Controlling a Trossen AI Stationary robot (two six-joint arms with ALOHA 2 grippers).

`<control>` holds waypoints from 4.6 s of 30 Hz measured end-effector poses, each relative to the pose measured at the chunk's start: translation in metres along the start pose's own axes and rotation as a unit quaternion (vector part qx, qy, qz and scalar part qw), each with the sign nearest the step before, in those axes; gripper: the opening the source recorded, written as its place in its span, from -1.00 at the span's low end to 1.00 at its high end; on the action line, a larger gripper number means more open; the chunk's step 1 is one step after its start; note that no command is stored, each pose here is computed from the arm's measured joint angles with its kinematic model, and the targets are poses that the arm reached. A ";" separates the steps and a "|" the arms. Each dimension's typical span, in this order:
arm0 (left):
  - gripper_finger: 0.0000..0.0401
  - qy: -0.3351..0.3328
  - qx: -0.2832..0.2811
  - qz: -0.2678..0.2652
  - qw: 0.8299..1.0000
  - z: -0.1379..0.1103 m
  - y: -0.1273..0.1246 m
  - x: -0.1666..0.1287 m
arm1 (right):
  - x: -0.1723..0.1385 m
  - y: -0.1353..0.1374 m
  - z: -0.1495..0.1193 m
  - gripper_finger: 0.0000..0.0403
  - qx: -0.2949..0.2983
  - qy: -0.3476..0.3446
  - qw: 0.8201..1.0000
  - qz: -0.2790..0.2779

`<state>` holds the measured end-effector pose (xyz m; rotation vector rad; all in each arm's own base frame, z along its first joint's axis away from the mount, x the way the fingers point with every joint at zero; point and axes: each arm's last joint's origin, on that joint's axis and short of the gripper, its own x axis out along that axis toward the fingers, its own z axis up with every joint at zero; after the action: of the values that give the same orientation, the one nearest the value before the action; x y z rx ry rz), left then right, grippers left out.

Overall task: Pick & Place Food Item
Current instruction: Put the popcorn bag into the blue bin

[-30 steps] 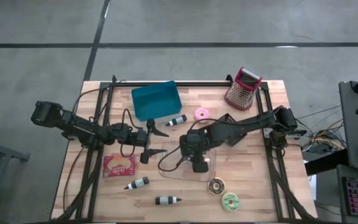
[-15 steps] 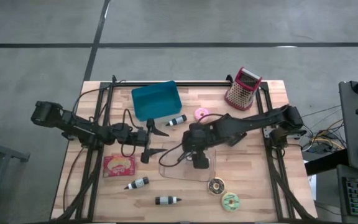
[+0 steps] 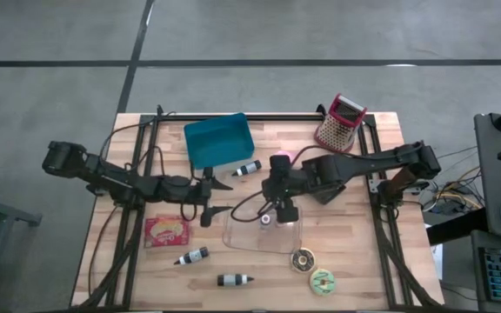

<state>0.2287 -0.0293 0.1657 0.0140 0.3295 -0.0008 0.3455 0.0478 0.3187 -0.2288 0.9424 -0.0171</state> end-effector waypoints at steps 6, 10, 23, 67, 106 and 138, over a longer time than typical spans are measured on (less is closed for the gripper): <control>0.48 0.061 -0.022 0.010 0.998 -0.002 -0.004 -0.020 | -0.005 -0.001 -0.006 0.16 0.000 0.017 1.000 -0.007; 0.48 0.086 -0.037 0.021 0.995 0.002 -0.009 -0.040 | -0.016 0.000 -0.008 0.16 0.004 0.008 1.000 -0.018; 0.48 0.278 -0.092 0.027 0.956 0.000 -0.028 -0.079 | -0.044 0.022 -0.015 0.16 0.004 -0.004 0.999 -0.038; 0.47 0.554 -0.192 -0.067 0.807 -0.058 -0.023 -0.080 | -0.040 0.043 -0.023 0.16 -0.015 0.013 1.000 0.014; 0.45 0.349 -0.126 0.227 0.900 -0.028 0.042 0.000 | -0.038 0.044 -0.026 0.16 -0.021 0.023 0.999 0.015; 0.45 0.417 -0.246 0.014 0.875 -0.049 0.078 0.009 | -0.036 0.047 -0.030 0.16 -0.032 0.037 0.997 0.060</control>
<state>0.2219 0.0489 0.1176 -0.5035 1.1917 0.1209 0.2959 0.0923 0.3209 -0.2319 1.0302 0.1149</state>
